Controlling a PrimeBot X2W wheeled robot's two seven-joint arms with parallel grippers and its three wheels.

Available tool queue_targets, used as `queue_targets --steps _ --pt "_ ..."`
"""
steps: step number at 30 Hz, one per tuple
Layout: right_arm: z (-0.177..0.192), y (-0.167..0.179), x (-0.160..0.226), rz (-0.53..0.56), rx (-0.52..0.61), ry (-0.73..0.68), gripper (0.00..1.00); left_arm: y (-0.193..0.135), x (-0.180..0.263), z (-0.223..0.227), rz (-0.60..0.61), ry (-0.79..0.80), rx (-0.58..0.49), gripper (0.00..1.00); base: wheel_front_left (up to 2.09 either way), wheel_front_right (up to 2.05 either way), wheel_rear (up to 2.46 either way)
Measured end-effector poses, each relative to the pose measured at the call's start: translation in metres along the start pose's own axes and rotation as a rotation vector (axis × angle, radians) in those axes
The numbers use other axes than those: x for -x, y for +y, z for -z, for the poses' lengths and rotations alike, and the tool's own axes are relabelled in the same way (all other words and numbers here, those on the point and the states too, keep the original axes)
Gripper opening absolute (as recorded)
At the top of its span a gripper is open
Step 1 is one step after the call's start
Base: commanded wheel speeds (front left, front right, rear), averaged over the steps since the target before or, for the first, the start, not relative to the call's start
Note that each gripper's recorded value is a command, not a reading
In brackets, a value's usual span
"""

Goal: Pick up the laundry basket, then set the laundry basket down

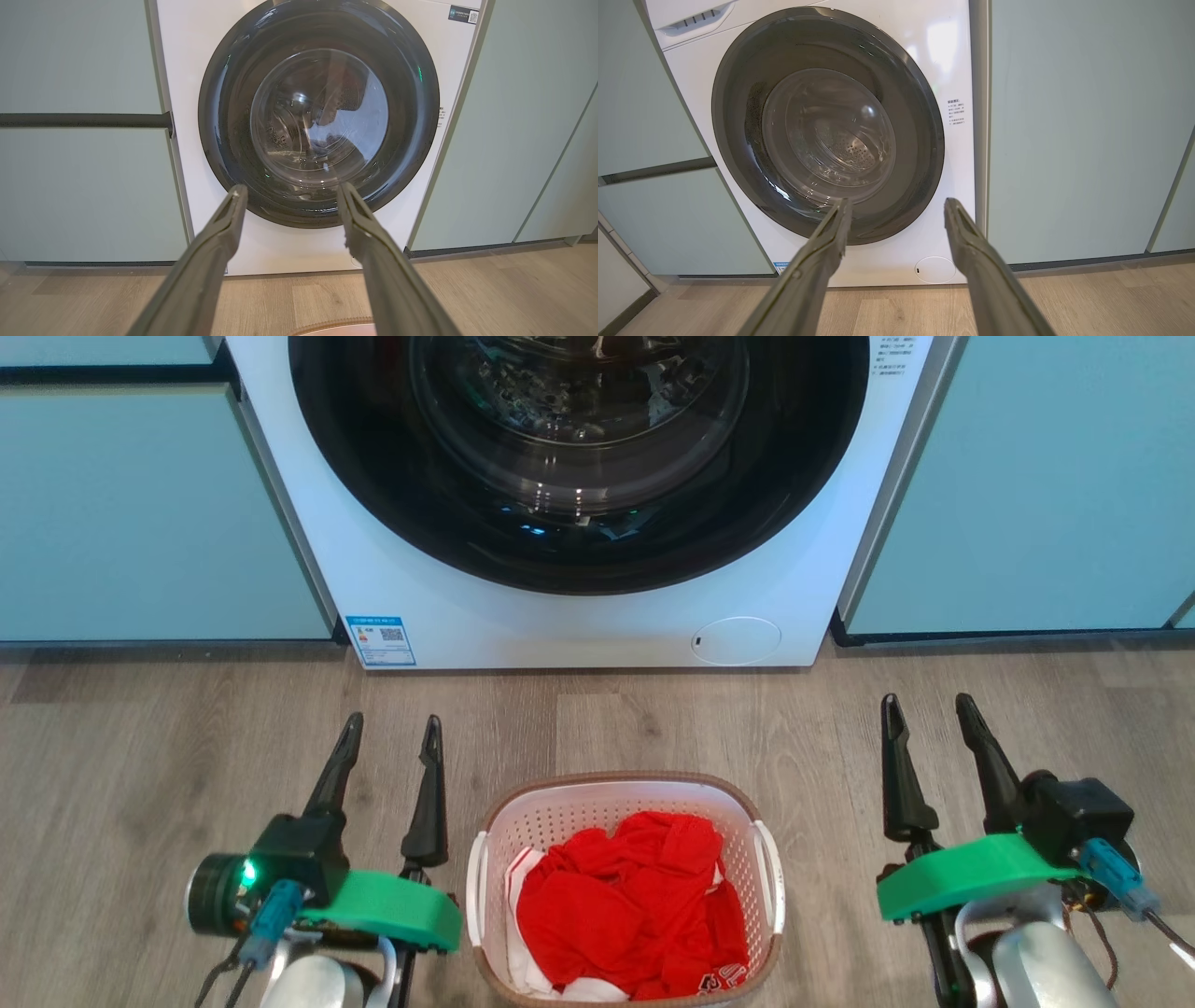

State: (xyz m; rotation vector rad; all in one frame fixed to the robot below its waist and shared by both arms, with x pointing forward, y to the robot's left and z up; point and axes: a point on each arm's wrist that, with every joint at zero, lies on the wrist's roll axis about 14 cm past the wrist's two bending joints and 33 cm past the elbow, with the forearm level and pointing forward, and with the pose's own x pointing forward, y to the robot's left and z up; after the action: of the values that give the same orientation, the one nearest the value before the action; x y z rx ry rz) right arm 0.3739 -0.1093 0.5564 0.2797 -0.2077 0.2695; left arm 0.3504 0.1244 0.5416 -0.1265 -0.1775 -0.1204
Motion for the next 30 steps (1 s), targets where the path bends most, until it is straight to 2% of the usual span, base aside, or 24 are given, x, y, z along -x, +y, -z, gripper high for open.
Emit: queue_targets --steps 13,21,30 --pt "0.001 -0.002 0.000 0.007 -0.005 0.002 1.00 0.000 0.000 0.003 0.011 0.009 -0.027 1.00 0.00 0.00 0.00" --pt "0.016 -0.010 0.004 0.035 -0.017 0.048 1.00 0.002 0.004 0.018 0.005 0.052 -0.137 1.00 0.00 0.00 0.00" --pt "0.016 -0.011 0.005 0.042 -0.019 0.047 1.00 0.003 0.003 0.018 -0.004 0.054 -0.125 1.00 0.00 0.00 0.00"
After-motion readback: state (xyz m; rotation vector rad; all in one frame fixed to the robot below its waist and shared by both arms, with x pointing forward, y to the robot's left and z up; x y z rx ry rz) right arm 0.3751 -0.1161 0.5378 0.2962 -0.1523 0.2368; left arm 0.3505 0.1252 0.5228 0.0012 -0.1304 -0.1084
